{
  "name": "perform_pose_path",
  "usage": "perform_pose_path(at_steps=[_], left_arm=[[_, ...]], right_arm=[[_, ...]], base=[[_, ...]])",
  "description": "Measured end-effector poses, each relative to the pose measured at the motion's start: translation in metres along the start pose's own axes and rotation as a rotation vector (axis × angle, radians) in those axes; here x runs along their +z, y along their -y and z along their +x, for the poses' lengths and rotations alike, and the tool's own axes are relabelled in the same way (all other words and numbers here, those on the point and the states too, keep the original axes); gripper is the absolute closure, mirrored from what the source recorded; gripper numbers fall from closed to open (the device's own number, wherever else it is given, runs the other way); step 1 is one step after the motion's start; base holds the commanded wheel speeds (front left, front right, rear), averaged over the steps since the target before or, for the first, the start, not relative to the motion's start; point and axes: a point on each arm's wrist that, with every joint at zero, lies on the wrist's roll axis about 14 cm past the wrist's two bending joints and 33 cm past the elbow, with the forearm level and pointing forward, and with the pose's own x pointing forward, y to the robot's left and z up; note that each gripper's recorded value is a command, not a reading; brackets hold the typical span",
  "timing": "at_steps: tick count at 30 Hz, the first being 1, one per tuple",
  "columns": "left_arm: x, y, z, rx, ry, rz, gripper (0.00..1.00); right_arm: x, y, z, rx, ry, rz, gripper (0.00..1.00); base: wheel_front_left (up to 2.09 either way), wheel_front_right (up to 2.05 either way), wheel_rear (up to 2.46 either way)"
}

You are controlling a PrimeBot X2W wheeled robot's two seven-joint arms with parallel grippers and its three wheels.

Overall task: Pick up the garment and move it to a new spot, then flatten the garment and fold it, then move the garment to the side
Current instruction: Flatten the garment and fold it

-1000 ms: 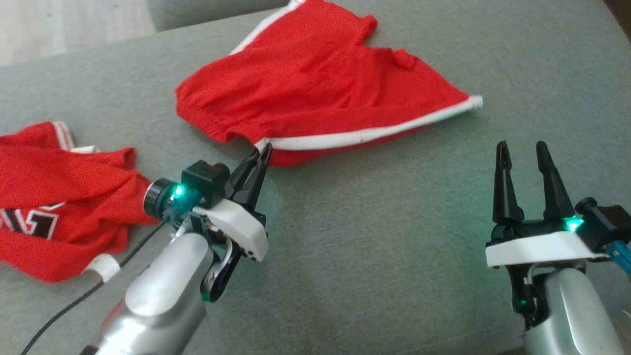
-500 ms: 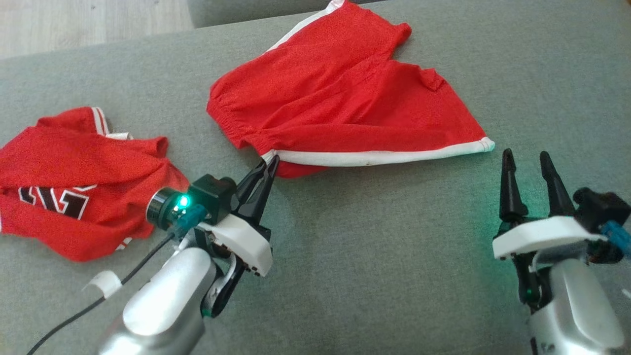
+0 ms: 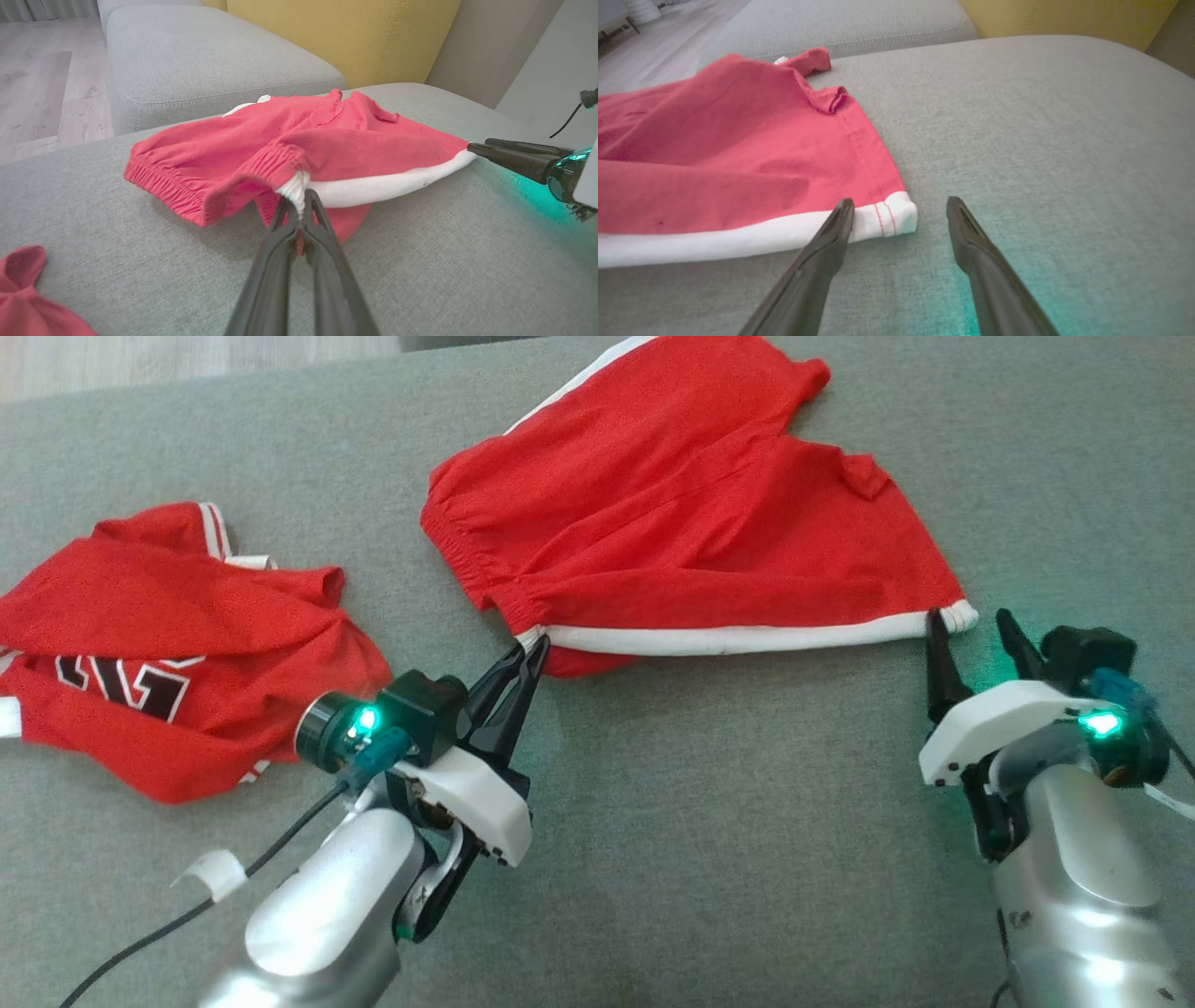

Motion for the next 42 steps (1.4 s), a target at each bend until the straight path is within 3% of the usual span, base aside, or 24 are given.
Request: perform_pose_path(at_steps=[11,12,14,15,19,23,31,38,42], left_arm=[[0.001,0.001,0.005,-0.01,0.001,0.002,1.0],[0.001,0.001,0.006,-0.011,0.0,0.003,1.0],[-0.001,0.0,0.006,-0.01,-0.009,0.004,1.0],[-0.002,0.0,0.006,-0.01,-0.013,0.005,1.0],[-0.002,0.0,0.005,-0.009,-0.021,0.016,1.0],[0.002,0.0,0.002,-0.008,-0.029,0.024,1.0],[0.025,-0.004,-0.011,-0.028,-0.035,0.114,1.0],[0.12,-0.02,-0.01,-0.024,0.079,0.319,1.0],[0.186,-0.01,-0.015,-0.028,0.193,0.411,1.0]], right_arm=[[-0.01,-0.009,0.007,0.032,-0.044,-0.055,0.01],[-0.01,-0.011,0.007,0.038,-0.046,-0.06,0.28],[-0.01,-0.014,0.008,0.046,-0.046,-0.068,0.95],[-0.009,-0.015,0.008,0.05,-0.042,-0.07,1.0],[-0.002,-0.018,0.005,0.064,-0.006,-0.08,1.0],[0.028,-0.025,0.001,0.082,0.106,-0.028,1.0],[0.129,-0.04,-0.018,0.133,0.384,0.031,1.0],[0.215,-0.051,-0.052,0.183,0.594,0.039,1.0],[0.278,-0.049,-0.085,0.189,0.759,0.026,1.0]], base=[[0.0,0.0,0.0],[0.0,0.0,0.0],[0.0,0.0,0.0],[0.0,0.0,0.0],[0.0,0.0,0.0],[0.0,0.0,0.0],[0.0,0.0,0.0],[0.0,0.0,0.0],[0.0,0.0,0.0]])
